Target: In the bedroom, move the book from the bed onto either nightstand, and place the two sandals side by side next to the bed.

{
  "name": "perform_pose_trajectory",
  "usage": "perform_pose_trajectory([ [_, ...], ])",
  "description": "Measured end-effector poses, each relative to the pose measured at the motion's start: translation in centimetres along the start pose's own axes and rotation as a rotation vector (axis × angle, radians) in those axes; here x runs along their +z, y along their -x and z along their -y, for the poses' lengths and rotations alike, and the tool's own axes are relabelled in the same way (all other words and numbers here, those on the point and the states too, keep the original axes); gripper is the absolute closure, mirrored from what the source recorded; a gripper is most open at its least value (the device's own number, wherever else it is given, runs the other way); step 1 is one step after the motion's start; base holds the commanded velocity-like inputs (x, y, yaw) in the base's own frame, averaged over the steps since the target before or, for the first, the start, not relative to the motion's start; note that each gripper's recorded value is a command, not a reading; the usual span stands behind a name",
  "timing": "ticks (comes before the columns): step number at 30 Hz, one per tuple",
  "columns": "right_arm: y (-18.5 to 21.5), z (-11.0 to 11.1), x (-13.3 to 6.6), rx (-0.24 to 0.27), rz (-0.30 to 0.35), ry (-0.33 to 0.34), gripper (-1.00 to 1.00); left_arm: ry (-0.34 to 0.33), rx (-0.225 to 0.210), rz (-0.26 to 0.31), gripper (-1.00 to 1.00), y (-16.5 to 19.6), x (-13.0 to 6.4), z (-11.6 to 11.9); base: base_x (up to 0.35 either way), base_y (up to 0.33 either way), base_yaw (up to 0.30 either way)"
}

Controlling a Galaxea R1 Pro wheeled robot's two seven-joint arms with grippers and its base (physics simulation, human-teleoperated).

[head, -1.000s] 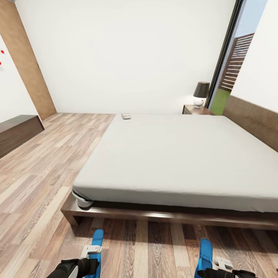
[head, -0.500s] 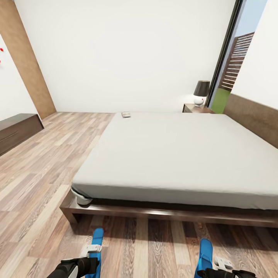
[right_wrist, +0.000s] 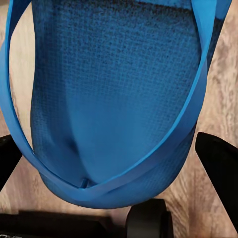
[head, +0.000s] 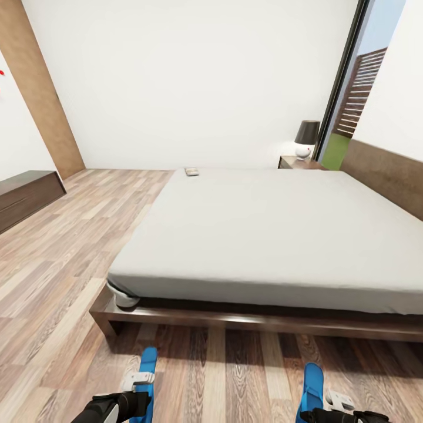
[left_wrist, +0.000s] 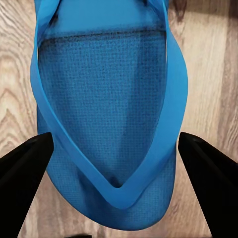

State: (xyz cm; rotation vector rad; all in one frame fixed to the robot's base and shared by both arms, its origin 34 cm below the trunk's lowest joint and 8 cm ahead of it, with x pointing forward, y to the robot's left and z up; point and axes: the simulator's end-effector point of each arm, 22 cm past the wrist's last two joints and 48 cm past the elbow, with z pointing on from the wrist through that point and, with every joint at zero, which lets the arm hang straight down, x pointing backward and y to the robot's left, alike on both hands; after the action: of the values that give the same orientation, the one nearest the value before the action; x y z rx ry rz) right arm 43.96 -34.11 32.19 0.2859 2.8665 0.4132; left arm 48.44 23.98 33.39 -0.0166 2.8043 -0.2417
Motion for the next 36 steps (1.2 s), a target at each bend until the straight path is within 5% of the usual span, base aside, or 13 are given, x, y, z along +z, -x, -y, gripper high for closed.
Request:
perform_pose_trajectory([
  [4,-0.3,0.4,0.7,0.001,0.001,-0.001,1.00,0.000,0.000,0.000,1.00,-0.4,0.7,-0.1,0.000,0.000,0.000],
  [9,3.0,7.3,-2.0,-0.008,0.059,-0.088,1.00,0.001,0.000,0.001,1.00,-0.9,1.6,-0.4,0.000,0.000,0.000],
  [12,4.3,9.5,-3.2,-0.007,0.057,-0.113,1.00,-0.001,0.001,0.001,1.00,-1.2,2.2,-0.4,0.000,0.000,0.000],
  [15,6.0,7.5,-3.4,0.008,0.000,-0.073,1.00,-0.001,0.003,0.001,1.00,-1.6,2.8,-0.4,0.000,0.000,0.000],
  [18,6.4,7.1,-3.2,-0.042,-0.024,-0.084,1.00,-0.001,0.003,0.001,1.00,-1.9,3.3,-0.5,0.000,0.000,0.000],
  [23,4.2,10.1,-2.9,-0.189,-0.141,-0.204,1.00,-0.002,0.003,0.001,1.00,-2.5,4.3,-0.6,0.000,0.000,0.000],
  [25,3.8,11.2,-2.8,-0.210,-0.159,-0.248,1.00,-0.003,0.003,0.001,1.00,-2.7,4.7,-0.7,0.000,0.000,0.000],
  [29,4.0,15.7,-3.5,-0.231,-0.154,-0.448,1.00,-0.003,0.003,0.001,1.00,-3.2,5.4,-0.8,0.000,0.000,0.000],
  [36,3.6,16.6,-2.3,-0.229,-0.147,-0.472,1.00,-0.003,0.003,0.002,1.00,-4.1,6.7,-1.1,0.000,0.000,0.000],
])
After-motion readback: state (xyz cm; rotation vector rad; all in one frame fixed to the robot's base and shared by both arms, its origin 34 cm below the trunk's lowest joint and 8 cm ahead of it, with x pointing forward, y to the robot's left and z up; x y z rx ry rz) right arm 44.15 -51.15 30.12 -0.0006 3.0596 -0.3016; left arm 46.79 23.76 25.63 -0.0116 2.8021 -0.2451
